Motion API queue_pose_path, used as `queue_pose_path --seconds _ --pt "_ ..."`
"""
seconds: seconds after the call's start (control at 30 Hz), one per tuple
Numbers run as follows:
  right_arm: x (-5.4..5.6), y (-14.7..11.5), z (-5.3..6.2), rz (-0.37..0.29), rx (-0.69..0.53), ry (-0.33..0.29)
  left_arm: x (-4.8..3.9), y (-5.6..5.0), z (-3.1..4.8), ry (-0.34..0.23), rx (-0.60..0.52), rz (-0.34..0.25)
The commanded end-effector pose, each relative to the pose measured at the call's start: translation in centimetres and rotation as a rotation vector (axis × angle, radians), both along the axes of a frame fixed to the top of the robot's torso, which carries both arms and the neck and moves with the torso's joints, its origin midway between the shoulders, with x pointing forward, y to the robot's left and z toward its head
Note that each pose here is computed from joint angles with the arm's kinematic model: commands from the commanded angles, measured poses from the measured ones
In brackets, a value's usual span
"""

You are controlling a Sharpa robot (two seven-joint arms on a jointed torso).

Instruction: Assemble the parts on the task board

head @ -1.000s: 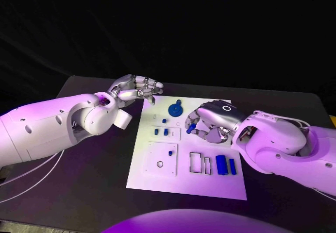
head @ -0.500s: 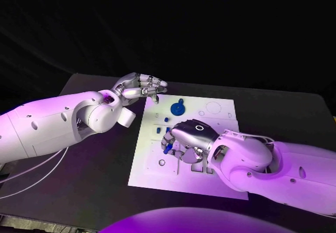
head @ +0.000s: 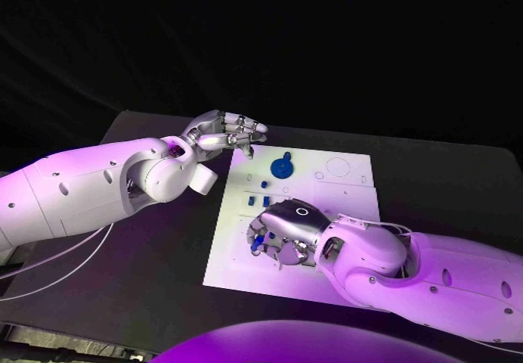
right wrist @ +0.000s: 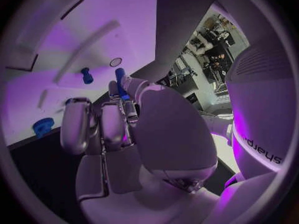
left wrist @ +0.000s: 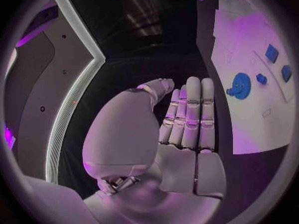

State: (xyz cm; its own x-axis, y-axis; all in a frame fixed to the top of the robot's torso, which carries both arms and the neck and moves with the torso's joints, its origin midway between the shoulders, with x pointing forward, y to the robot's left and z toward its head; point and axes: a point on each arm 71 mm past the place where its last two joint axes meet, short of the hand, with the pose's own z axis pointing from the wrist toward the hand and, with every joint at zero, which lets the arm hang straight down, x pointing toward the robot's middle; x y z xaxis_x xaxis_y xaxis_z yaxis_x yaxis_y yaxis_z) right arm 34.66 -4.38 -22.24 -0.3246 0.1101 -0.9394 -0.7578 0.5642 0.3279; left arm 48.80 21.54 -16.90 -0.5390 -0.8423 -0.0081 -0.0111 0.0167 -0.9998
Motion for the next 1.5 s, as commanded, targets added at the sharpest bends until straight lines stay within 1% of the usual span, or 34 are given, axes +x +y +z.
queue_pose_path --seconds 0.03,0.93,1.23,1.5 --pt "-0.1 0.0 -0.3 0.012 -0.032 -0.003 -0.07 -0.2 0.13 -0.005 -0.011 -0.019" --pt "0.0 0.0 -1.3 -0.003 -0.104 0.01 -0.2 -0.1 0.17 -0.003 -0.009 -0.017" --pt "0.0 0.4 -1.4 -0.001 -0.106 0.005 -0.23 0.0 0.18 -0.003 -0.008 -0.015" --pt "0.0 0.6 -1.3 0.0 -0.079 0.001 -0.25 -0.1 0.17 0.0 -0.007 -0.018"
